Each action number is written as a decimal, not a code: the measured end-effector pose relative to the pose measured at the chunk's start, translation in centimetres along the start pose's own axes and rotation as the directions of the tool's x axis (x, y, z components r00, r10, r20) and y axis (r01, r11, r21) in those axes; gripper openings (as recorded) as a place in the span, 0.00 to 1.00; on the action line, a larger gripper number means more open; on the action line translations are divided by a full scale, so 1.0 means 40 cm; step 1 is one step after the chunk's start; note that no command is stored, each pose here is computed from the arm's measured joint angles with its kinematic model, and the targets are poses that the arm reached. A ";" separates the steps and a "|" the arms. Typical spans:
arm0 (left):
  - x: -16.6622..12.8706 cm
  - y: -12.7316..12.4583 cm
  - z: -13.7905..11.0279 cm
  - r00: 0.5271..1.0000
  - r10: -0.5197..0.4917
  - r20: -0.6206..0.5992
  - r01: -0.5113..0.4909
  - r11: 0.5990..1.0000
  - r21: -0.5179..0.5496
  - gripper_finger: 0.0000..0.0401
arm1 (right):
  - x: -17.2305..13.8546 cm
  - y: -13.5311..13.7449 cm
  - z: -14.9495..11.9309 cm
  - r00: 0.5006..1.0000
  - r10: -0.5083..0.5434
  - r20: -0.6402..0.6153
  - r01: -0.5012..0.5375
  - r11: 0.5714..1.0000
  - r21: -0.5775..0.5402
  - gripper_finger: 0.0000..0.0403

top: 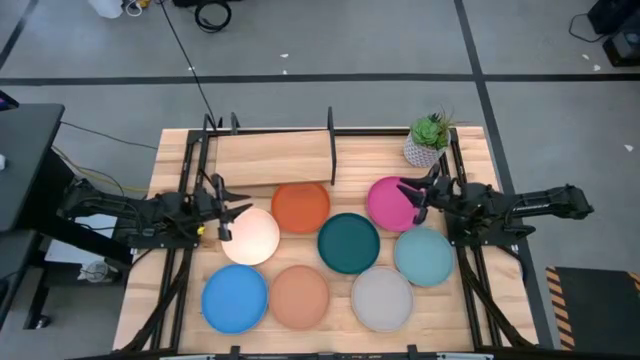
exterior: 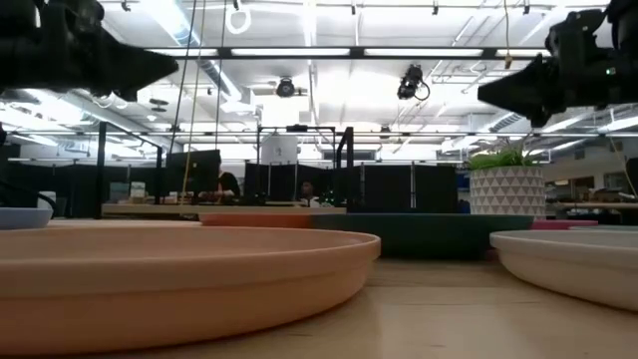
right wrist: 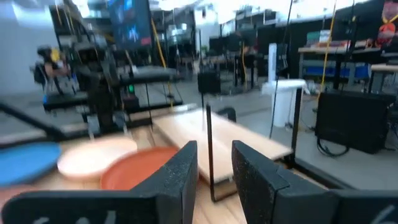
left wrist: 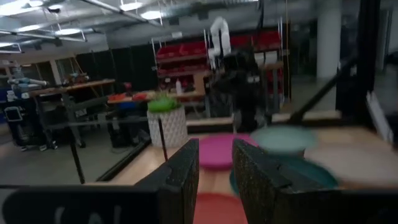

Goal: Place and stack plates onto a shelf
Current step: Put the pink plate on the shelf

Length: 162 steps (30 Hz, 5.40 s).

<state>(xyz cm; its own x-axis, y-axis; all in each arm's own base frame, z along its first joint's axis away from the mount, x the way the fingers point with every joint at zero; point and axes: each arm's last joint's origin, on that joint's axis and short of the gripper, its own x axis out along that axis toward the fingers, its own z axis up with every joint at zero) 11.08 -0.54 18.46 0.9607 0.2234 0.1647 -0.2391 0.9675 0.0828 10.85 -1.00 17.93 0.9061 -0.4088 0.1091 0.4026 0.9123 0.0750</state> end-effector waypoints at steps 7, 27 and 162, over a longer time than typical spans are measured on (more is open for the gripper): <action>0.000 0.003 0.016 0.998 0.010 0.064 0.000 0.989 -0.146 0.26 | 0.001 0.001 0.015 0.999 0.003 0.048 -0.008 0.995 0.102 0.26; 0.085 -0.041 0.023 0.955 -0.176 -0.239 0.154 0.982 -0.108 0.26 | 0.139 0.072 0.050 0.883 0.007 -0.469 -0.081 0.987 -0.136 0.20; 0.111 -0.053 0.252 0.943 -0.215 -0.255 0.224 0.975 0.006 0.26 | 0.750 0.260 0.059 0.348 0.076 -0.935 -0.771 0.590 -0.239 0.06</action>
<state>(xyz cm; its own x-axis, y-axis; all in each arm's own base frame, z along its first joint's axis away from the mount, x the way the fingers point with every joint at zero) 14.42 -2.80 28.94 0.9930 0.0325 -0.1135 -0.0184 0.9922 0.1234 41.92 -3.83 24.34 0.4670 -0.0506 -0.8828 -0.4298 0.8595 -0.2767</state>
